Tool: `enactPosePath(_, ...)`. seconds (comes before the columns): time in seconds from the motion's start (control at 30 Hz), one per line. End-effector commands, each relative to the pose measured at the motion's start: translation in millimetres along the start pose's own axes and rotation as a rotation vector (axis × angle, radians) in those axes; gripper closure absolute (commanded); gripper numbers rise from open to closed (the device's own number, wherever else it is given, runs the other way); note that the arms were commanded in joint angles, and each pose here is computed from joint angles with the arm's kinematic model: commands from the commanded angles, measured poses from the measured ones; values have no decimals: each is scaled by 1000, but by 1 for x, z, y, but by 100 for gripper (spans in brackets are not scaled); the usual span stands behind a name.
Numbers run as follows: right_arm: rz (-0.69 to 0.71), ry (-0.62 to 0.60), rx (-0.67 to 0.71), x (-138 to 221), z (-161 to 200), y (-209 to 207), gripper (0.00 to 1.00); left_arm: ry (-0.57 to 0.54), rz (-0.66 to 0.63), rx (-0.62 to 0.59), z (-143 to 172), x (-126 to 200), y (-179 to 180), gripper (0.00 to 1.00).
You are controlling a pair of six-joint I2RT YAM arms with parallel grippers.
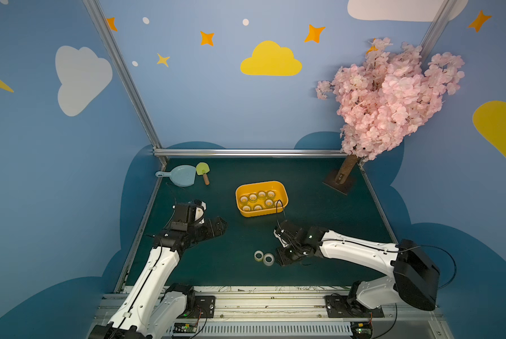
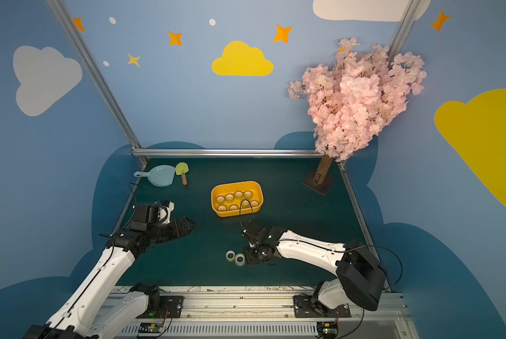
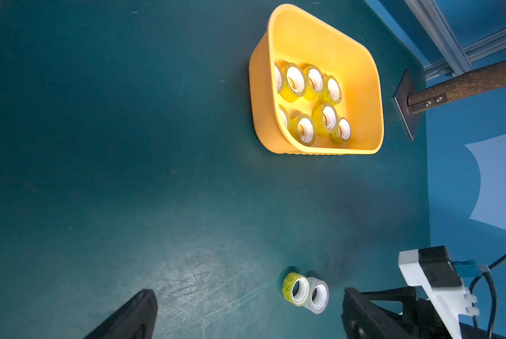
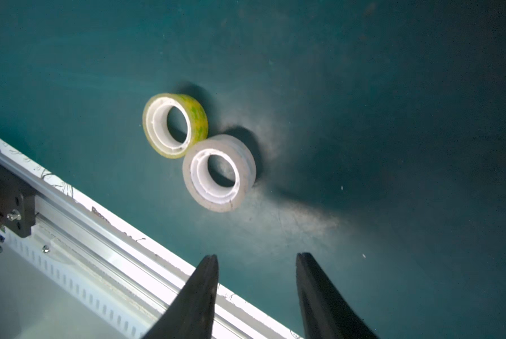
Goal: Put the transparent tape into the storage box
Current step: Pick up the tape at the center of the board.
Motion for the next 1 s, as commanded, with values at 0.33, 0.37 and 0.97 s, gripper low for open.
enactPosePath(0.33,218,95,16,-34,-14,18,52,-16,5,-27,0,8,-6,0)
enactPosePath(0.37,237,105,13,-36,-14,17,52,-17,6,-27,0,9,-6,0)
enactPosePath(0.97,368,134,-51,-42,-11,-13,69,-25,1,-42,1,11,-8,0)
Point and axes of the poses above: each gripper's point midway between its finger pads, its own x axis back along the fingers, its own y axis along the line the jaws close on, z = x × y, the point moved 10 cm from there along x, back along the fingers, and after that the axes turned 1 degree about -x, right-handed, at the moved point
